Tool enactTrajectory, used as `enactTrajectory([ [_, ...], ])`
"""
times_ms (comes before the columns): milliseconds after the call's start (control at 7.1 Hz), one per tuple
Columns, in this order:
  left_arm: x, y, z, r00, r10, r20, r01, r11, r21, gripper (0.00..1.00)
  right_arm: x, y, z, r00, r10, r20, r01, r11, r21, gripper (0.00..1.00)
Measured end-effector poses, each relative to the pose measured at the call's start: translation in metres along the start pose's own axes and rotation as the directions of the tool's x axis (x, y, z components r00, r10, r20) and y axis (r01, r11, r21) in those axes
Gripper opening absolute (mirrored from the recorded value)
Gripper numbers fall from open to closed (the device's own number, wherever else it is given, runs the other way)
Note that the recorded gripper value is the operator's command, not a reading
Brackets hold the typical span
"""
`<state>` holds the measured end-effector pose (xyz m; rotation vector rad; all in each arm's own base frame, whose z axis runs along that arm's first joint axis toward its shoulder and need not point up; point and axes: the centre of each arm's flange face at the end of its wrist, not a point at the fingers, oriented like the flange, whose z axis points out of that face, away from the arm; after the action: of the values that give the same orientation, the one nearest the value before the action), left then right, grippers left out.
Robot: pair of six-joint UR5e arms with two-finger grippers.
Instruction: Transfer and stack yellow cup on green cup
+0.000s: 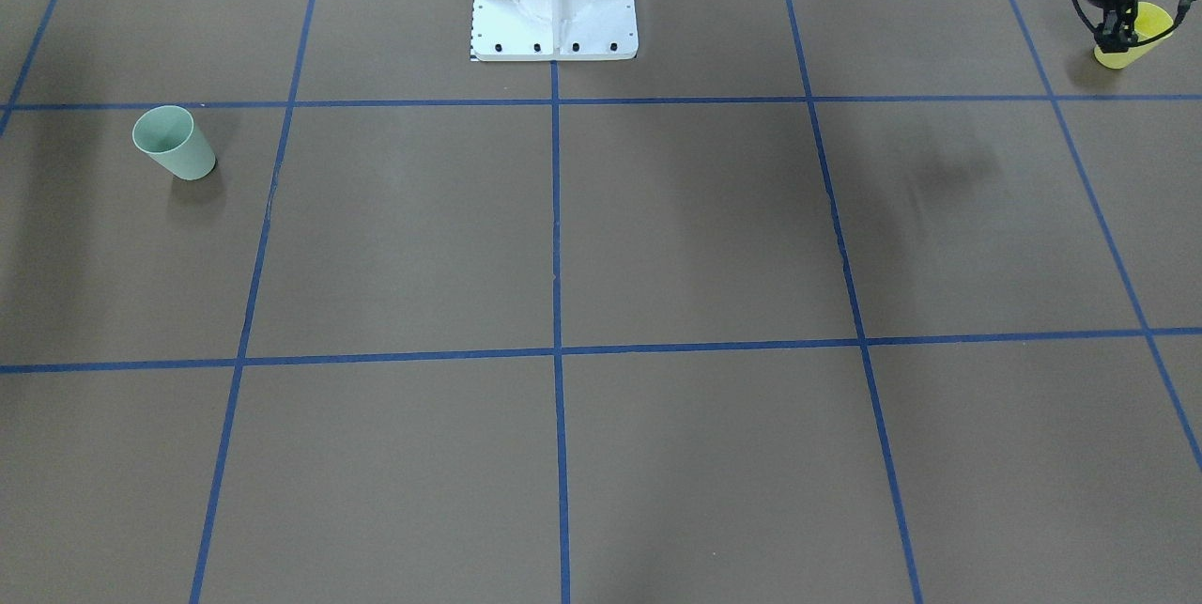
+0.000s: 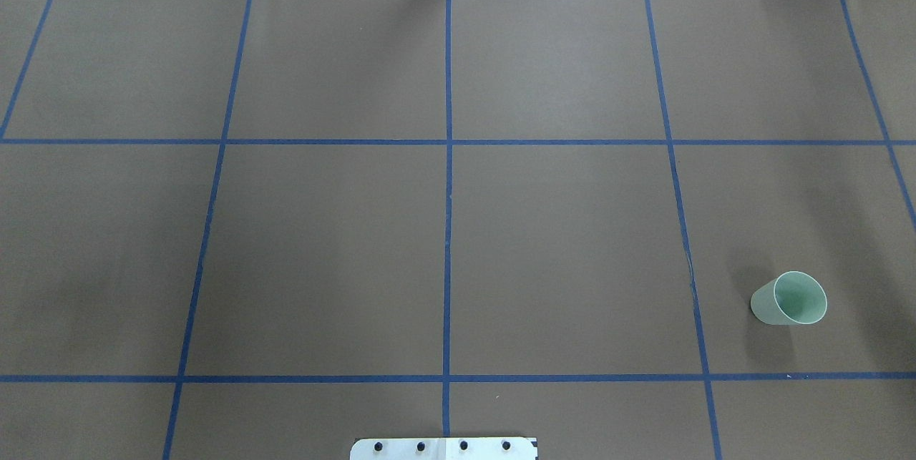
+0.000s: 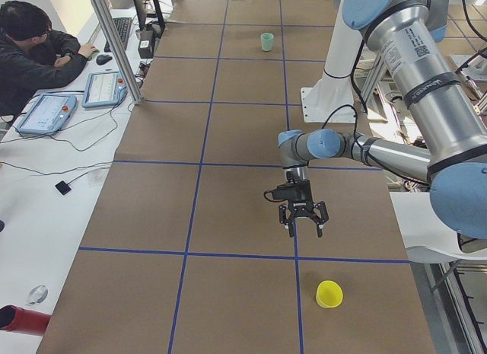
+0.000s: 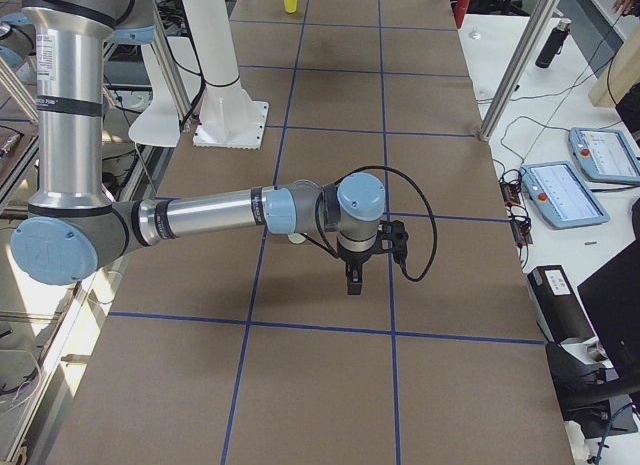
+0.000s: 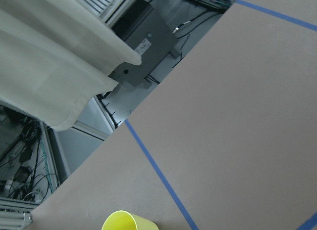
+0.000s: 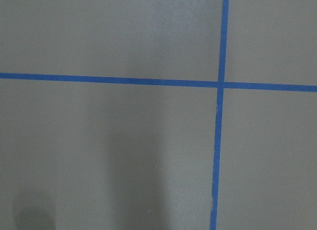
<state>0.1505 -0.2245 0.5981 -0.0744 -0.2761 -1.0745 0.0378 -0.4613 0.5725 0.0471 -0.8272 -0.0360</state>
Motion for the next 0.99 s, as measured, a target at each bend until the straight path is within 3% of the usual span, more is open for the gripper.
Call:
enactTrajectory([
  [423,0.009,0.058,0.069,0.973,-0.215,0.080,0.201,0.967,0.156,1.00,-0.001,0.003,0.004,1.000,-0.016,0.006,0.016,1.000,-0.006,1.00],
  [986,-0.003,0.113,0.117,0.914,-0.377,0.153,0.334,0.910,0.246,1.00,-0.020,-0.004,0.013,0.999,-0.053,0.006,0.053,0.998,-0.019,1.00],
])
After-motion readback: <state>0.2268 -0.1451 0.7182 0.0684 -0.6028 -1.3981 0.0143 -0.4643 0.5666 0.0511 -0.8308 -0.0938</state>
